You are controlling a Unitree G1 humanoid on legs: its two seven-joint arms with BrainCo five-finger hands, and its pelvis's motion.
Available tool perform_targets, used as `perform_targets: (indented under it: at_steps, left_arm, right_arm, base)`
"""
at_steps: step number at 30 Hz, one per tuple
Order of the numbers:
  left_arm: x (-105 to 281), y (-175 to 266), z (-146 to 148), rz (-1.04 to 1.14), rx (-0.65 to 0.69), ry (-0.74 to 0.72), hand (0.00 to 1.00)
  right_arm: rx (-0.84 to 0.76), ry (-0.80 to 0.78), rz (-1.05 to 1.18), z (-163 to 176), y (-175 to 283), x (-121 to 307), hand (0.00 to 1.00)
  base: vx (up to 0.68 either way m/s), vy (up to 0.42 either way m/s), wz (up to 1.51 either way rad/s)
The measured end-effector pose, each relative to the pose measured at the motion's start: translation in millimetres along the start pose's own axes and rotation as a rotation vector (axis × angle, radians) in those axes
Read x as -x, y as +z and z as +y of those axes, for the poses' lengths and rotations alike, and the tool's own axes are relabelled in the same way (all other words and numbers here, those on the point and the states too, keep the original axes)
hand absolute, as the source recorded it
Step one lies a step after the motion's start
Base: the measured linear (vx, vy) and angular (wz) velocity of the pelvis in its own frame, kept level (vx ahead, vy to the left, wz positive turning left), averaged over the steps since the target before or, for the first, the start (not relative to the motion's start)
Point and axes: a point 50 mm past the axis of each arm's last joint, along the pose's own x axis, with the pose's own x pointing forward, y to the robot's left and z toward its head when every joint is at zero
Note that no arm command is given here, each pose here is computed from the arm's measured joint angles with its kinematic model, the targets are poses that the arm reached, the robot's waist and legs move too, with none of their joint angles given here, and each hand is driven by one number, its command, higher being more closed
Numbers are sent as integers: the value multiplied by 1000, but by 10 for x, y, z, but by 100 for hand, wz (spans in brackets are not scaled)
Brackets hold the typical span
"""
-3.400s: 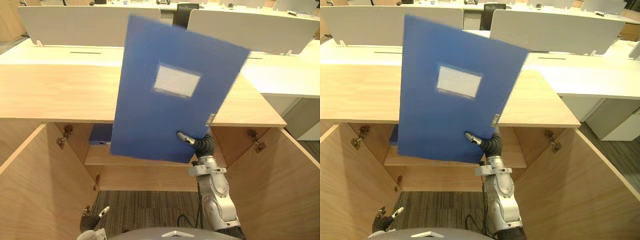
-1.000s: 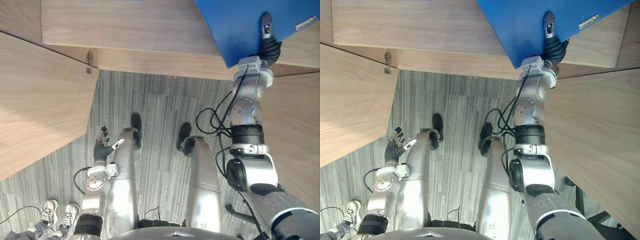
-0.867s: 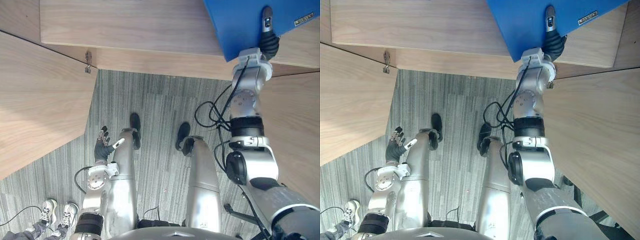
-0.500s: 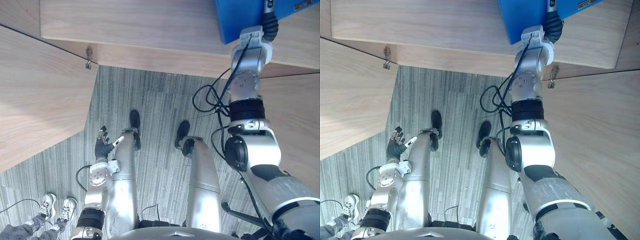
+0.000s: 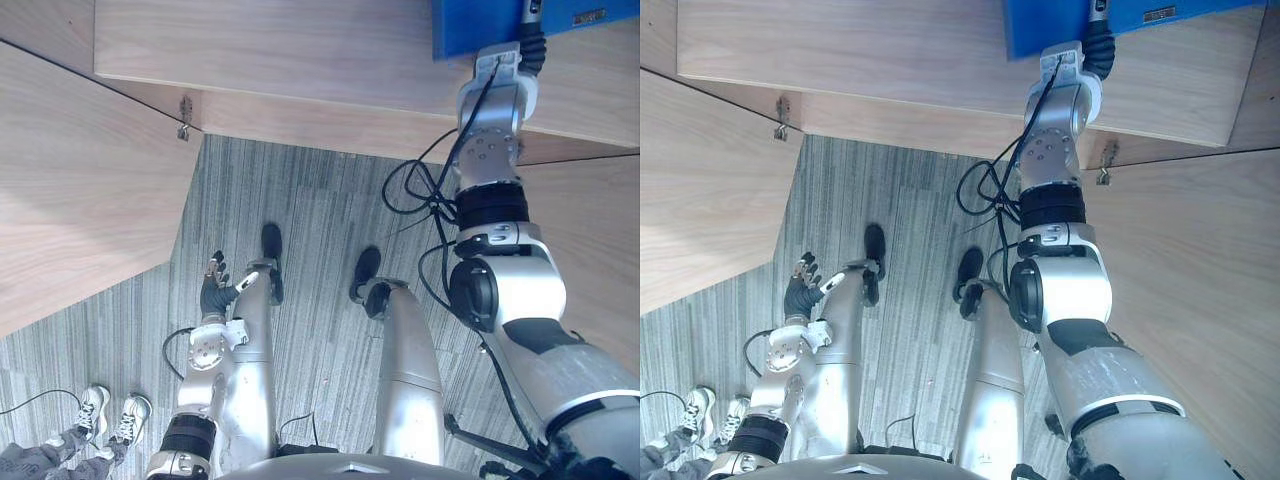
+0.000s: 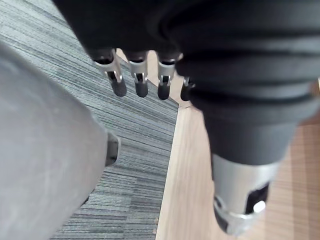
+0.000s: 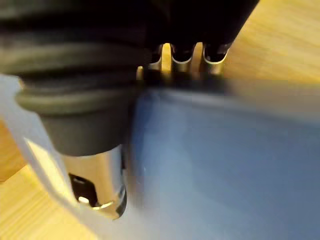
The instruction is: Walk over to the cabinet, pick up the folder, carry it to the office cabinet, place the folder inside the office cabinet, then close the office cabinet door
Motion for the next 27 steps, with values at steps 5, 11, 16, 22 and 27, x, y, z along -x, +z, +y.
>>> perform_targets:
  at_steps: [5, 11, 16, 22, 27]
  left_arm:
    - [-9, 57, -12, -24, 5, -4, 0]
    - [-9, 59, -14, -24, 5, -4, 0]
    - [-10, 61, -14, -25, 6, -4, 0]
    - [-13, 65, -16, -26, 6, 0, 0]
    - [-120, 114, -72, -21, 5, 7, 0]
  right_arm:
    - [-13, 20, -14, 111, 28, -2, 0]
    - [6, 22, -3, 114, -1, 6, 0]
    - [55, 43, -12, 139, -22, 20, 0]
    - [280, 90, -20, 153, -99, 49, 0]
    - [497, 98, 0, 29, -212, 71, 0]
  base:
    - [-34, 9, -1]
    - [-14, 1, 0]
    - [0, 0, 0]
    - [0, 3, -5]
    - [-9, 15, -11]
